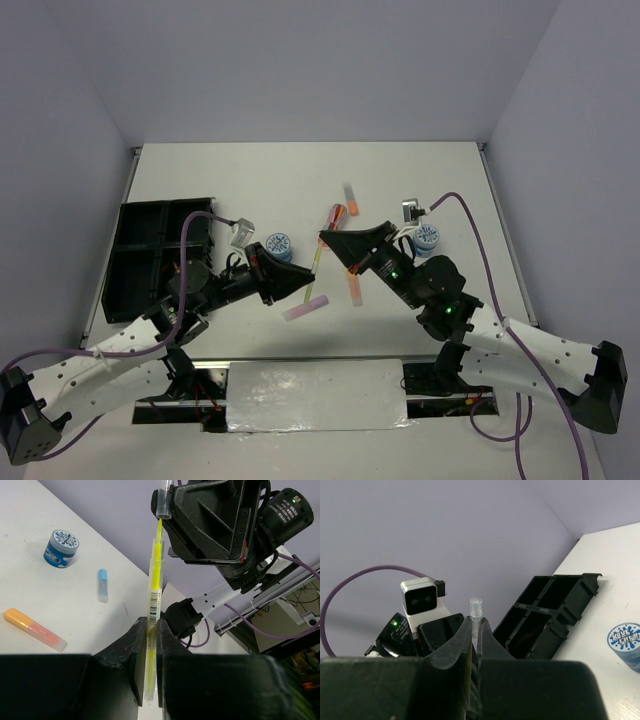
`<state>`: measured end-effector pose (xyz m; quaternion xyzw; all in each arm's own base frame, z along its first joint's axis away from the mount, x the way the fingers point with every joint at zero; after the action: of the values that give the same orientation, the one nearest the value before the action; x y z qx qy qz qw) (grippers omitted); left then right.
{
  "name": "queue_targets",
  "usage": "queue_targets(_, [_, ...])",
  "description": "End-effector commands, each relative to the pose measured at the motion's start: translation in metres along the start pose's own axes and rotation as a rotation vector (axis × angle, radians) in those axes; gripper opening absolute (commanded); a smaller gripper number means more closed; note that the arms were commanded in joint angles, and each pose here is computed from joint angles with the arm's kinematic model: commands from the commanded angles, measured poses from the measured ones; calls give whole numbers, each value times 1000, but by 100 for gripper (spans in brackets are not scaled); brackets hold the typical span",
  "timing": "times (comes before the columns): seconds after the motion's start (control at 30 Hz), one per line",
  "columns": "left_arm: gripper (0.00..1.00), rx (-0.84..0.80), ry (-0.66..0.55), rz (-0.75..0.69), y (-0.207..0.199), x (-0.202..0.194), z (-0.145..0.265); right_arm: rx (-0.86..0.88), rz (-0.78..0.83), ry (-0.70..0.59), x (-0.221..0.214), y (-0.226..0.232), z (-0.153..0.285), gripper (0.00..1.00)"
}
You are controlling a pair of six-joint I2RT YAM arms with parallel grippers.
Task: Sort the stationery into containers
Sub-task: Close the pen cap on the pen.
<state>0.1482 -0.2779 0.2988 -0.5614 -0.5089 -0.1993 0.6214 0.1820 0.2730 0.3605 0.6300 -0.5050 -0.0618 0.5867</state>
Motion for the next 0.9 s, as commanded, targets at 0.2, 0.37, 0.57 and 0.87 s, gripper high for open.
queue_targets(0.2, [0,-77,-84,-57,-21,27,-1,74,9,-24,12,26,-2,0])
queue_targets(0.37, [0,-80,-79,-54,-21,26,-1,55,48,-50,20,26,-1,0])
queue_targets(0.57, [0,-81,-72,-46,-20,22,-2,39,121,-81,36,35,-5,0])
queue_targets(0.87, [0,-63,-75,-69,-19,27,0,44,113,-38,24,31,-6,0])
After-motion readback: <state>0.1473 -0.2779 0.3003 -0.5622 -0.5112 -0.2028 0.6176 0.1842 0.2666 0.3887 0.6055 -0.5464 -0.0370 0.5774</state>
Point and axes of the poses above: each gripper's point midway between its finger pads, its own z axis back along the fingers, its own y axis along the line the jaws close on, x = y × z, the point moved 1 cm from there along z, back along the fingers, and after that the axes turned 8 degrees about -z, right-handed, at the moved point
